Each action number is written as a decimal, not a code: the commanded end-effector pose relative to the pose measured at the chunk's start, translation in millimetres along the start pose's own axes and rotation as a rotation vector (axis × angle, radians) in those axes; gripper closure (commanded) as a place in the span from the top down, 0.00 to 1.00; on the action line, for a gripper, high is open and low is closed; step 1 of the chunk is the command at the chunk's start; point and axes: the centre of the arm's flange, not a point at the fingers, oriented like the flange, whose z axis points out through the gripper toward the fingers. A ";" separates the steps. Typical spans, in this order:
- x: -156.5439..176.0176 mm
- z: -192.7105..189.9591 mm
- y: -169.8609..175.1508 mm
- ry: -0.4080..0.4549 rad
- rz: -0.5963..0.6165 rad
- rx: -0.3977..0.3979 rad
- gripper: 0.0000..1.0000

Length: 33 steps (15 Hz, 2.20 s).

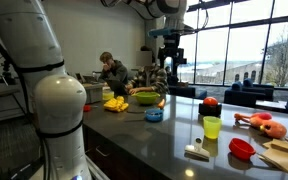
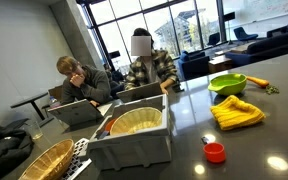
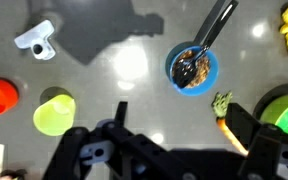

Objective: Move the toy to the front.

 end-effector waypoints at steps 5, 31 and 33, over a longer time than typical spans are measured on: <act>22.4 -9.9 152.7 0.135 0.293 0.036 1.00; 111.8 24.1 66.2 0.526 0.398 0.030 1.00; 129.8 8.4 67.6 0.646 0.433 0.041 1.00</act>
